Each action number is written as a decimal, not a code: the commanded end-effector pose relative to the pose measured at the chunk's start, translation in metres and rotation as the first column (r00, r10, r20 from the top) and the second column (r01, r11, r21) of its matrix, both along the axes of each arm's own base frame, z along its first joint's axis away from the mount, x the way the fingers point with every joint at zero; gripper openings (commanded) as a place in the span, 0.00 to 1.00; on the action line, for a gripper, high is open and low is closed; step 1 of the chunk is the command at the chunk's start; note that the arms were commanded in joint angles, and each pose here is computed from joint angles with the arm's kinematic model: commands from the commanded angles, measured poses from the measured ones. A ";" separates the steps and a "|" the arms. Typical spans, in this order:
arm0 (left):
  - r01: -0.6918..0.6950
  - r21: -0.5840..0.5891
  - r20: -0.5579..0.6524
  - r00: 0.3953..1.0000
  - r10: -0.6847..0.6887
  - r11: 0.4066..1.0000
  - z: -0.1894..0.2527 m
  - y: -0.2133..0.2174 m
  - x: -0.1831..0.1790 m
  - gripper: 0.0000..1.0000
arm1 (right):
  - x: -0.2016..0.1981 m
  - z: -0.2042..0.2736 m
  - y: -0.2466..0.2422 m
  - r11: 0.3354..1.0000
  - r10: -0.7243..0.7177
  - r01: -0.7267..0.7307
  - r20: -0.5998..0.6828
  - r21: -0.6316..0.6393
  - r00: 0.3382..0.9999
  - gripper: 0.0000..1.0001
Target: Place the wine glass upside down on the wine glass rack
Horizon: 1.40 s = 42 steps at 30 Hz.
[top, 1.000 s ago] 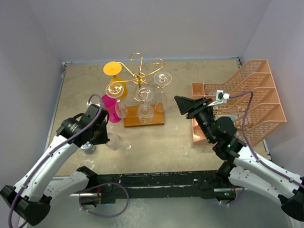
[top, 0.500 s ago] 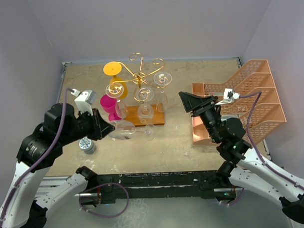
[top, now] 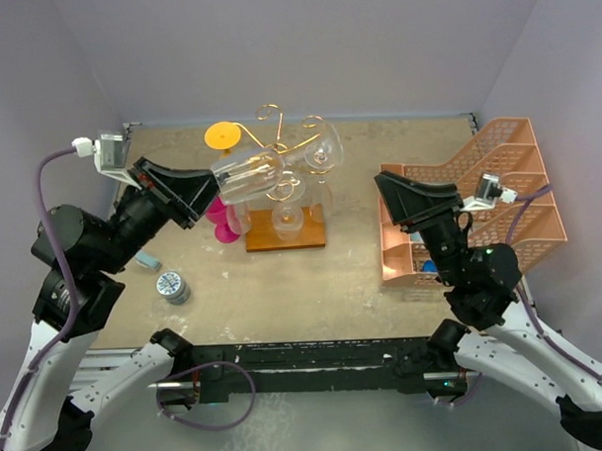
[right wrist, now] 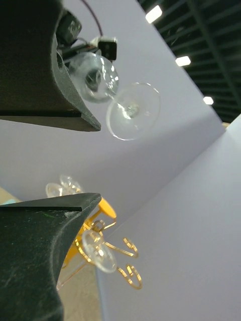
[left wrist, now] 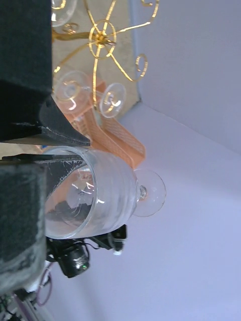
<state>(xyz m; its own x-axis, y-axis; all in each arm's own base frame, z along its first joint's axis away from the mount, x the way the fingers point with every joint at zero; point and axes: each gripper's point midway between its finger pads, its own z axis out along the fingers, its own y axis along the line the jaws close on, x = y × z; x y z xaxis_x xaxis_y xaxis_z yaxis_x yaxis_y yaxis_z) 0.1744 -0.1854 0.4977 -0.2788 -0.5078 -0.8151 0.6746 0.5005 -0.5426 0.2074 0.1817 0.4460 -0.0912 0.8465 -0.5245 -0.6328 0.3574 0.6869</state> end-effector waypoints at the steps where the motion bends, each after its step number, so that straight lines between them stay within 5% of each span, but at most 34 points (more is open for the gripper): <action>1: -0.023 -0.269 0.187 0.979 0.076 0.963 0.074 0.014 0.001 0.00 | -0.030 0.056 -0.026 0.989 0.007 -0.028 0.145 0.147 0.989 0.55; 10: -0.017 -0.357 0.185 0.979 0.088 0.934 0.083 0.002 0.028 0.00 | -0.046 0.078 -0.008 0.965 0.136 -0.184 0.246 0.185 0.960 0.57; 21: 0.125 -0.421 0.171 0.984 -0.057 0.899 0.070 -0.037 0.056 0.00 | -0.042 0.121 0.035 0.839 0.369 -0.449 0.285 0.306 0.885 0.52; 29: 0.189 -0.451 0.163 0.978 -0.128 0.872 0.066 -0.047 0.055 0.00 | 0.003 0.130 0.030 0.801 0.308 -0.335 0.138 0.496 0.941 0.56; 42: 0.219 -0.457 0.143 0.975 -0.171 0.862 0.059 -0.057 0.057 0.00 | 0.039 0.144 0.065 0.828 0.276 -0.310 0.143 0.468 0.951 0.57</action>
